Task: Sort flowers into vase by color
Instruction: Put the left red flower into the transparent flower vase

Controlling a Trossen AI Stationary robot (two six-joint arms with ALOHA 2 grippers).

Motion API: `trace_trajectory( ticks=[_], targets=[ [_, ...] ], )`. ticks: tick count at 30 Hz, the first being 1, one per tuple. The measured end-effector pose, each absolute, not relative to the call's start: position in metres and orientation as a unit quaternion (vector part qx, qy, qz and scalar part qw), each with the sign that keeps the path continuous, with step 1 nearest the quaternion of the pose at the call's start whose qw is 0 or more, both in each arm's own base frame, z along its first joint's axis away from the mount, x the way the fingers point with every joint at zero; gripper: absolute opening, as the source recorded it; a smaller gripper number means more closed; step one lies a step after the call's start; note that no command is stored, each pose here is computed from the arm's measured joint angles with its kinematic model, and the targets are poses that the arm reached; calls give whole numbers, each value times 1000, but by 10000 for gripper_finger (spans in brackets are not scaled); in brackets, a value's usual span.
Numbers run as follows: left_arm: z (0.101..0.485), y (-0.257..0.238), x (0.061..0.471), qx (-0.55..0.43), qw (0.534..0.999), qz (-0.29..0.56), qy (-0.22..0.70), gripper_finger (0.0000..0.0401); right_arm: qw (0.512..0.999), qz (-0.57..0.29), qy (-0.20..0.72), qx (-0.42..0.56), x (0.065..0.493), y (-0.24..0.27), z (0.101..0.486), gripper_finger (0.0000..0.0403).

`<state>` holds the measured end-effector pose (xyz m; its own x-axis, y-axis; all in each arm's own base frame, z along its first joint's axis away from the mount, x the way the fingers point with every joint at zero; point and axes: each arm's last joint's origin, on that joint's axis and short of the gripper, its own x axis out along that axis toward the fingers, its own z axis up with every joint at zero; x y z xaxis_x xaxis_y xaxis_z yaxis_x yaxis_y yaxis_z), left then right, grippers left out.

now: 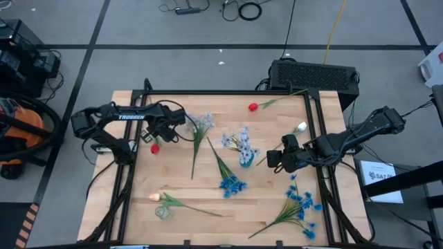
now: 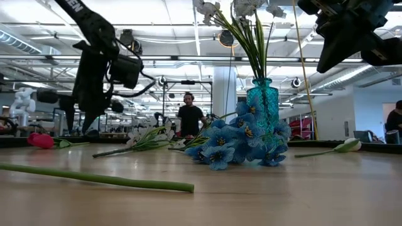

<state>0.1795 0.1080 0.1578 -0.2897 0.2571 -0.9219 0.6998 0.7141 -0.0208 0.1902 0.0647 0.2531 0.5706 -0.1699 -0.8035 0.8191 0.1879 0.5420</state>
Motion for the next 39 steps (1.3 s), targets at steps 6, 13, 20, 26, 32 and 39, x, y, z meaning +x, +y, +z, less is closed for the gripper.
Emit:
trace_trajectory(
  ticks=[6, 13, 20, 26, 32, 39],
  targets=[
    [146, 112, 165, 310, 484, -234, 784, 139, 718, -361, 283, 523, 190, 63, 254, 6],
    [135, 117, 157, 308, 497, -245, 774, 139, 725, -361, 282, 514, 190, 63, 254, 6],
    [121, 115, 151, 312, 517, -245, 759, 137, 726, -362, 281, 513, 190, 63, 254, 6],
    [120, 115, 152, 327, 513, -254, 752, 68, 727, -372, 294, 497, 187, 62, 252, 6],
    [124, 118, 156, 319, 526, -231, 754, 12, 711, -402, 309, 486, 181, 58, 248, 6],
    [148, 127, 173, 282, 588, -173, 738, 4, 647, -469, 311, 514, 174, 46, 235, 1]
  ],
)
